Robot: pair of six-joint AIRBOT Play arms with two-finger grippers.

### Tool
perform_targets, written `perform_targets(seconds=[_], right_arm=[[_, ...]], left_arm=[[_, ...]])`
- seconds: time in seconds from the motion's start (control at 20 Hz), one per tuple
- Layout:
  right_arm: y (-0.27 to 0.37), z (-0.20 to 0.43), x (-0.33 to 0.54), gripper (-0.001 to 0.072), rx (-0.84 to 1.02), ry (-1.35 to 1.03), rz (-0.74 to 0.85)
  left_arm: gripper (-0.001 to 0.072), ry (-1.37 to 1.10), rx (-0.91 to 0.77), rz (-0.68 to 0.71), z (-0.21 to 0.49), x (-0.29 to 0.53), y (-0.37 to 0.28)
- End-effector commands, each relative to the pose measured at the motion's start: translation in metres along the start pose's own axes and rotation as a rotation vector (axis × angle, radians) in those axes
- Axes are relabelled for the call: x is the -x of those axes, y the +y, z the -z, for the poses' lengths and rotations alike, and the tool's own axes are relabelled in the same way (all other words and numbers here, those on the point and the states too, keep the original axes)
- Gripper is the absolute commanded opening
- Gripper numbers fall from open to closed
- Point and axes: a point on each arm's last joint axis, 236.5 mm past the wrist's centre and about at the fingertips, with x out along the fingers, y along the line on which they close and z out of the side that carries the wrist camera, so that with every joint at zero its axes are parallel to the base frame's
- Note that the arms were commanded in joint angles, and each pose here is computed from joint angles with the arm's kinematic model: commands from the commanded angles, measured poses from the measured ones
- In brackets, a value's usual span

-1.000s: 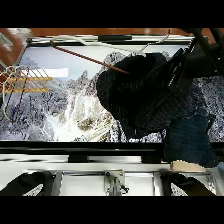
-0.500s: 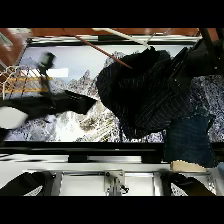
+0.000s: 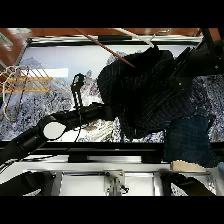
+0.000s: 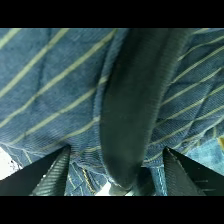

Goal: Fold the shirts.

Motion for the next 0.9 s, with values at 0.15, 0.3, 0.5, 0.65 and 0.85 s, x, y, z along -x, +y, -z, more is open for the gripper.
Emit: perform_targets(seconds=[0.15,0.3,0.5,0.65,0.85], right_arm=[[0.001,0.001,0.001,0.011,-0.007,0.005,-0.005],[0.015,-0.005,0.001,0.011,-0.016,-0.019,-0.062],[0.031,-0.02,0.003,0.011,-0.02,-0.085,-0.132],[0.037,-0.025,0.005,0.011,-0.02,-0.105,-0.159],[0.049,-0.031,0.004,0.011,-0.02,-0.126,-0.213]], left_arm=[[0.0058,-0.098,-0.072,-0.075,-0.027,-0.014,0.037],[0.0058,-0.247,-0.147,-0.133,-0.108,0.027,0.057],[0.0059,-0.437,-0.168,-0.209,-0.221,0.106,0.071],[0.0058,-0.536,-0.191,-0.235,-0.271,0.153,0.066],[0.0059,-0.553,-0.22,-0.215,-0.29,0.167,0.047]])
